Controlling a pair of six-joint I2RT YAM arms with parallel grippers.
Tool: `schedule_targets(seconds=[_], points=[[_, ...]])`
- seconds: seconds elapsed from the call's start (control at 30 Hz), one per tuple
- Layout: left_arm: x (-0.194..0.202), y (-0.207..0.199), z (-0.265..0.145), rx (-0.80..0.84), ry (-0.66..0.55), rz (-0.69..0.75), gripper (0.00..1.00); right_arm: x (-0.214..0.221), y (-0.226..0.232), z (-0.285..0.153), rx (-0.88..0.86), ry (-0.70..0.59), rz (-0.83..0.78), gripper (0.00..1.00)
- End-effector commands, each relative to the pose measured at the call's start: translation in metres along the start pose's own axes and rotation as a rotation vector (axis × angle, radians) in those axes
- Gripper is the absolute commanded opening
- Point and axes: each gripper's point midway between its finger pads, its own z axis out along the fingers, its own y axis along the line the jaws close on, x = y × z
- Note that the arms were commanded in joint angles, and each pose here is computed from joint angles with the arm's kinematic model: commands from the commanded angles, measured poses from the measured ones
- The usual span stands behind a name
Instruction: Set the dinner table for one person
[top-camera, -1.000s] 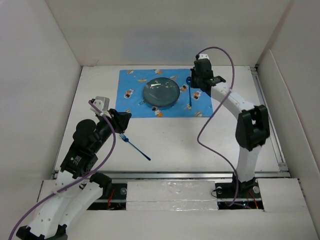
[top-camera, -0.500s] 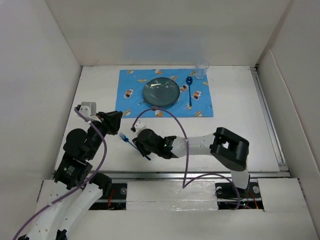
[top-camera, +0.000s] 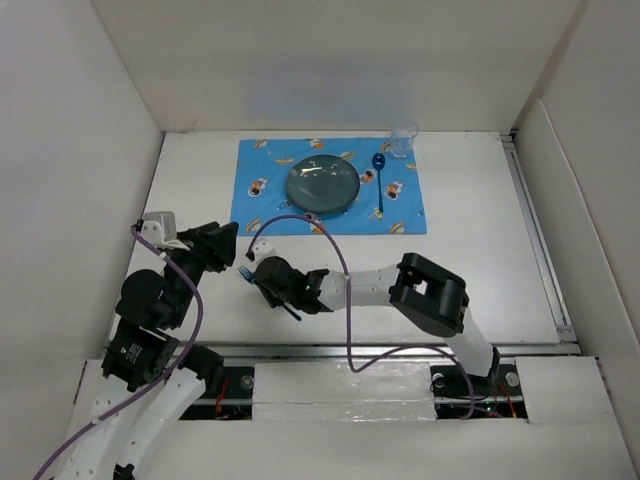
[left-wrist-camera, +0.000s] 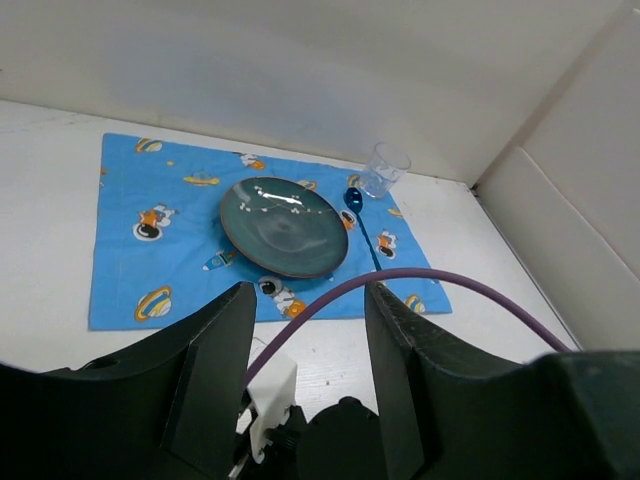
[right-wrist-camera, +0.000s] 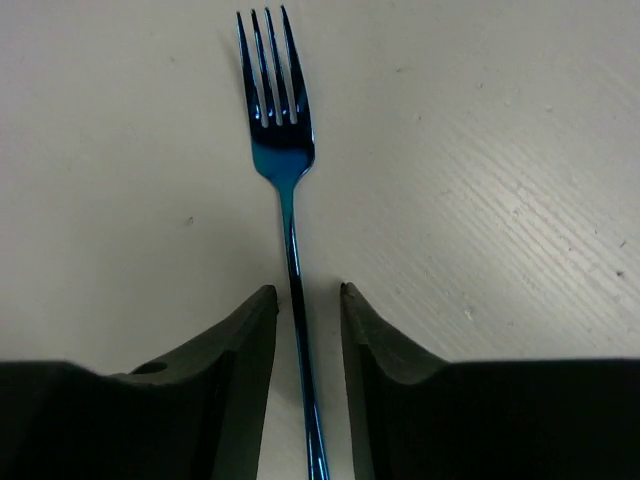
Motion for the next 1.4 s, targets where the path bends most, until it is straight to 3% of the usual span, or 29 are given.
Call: schedule_targets(seconds=[0.0,0.07,0.1,0.23,0.37,0.67,0.83,1.1,1.37], points=[[-0.011,-0.004,-0.001,0.015,-0.045,-0.011,0.44,0.006,-0.001,0.008,0.028,0.021,0.012,0.23],[-0.013,-0.005,-0.001,0.02,-0.051,-0.012,0.44,0.007,-0.003,0.009,0.051,0.032,0.026,0.03],[-0.01,-0.004,0.0,0.014,-0.042,-0.01,0.44,0.002,-0.004,0.007,0.057,0.019,0.033,0.0],[-0.008,-0.008,0.001,0.038,-0.037,-0.012,0.45,-0.046,-0.014,0.003,0.062,-0.033,0.134,0.0],[0.003,-0.005,0.01,0.018,0.016,-0.012,0.49,-0.139,-0.04,0.004,0.091,-0.209,0.249,0.0],[0.013,-0.004,0.018,0.005,0.057,-0.018,0.5,-0.237,-0.11,0.037,0.081,-0.355,0.524,0.0],[0.011,-0.001,0.017,-0.014,0.051,-0.022,0.5,-0.254,-0.143,0.066,0.062,-0.414,0.709,0.0],[0.012,-0.008,0.018,0.024,0.052,-0.019,0.5,-0.25,-0.175,0.098,0.08,-0.46,0.851,0.0],[0.015,-0.009,0.021,0.026,0.071,-0.013,0.5,-0.235,-0.192,0.12,0.068,-0.441,0.88,0.0]])
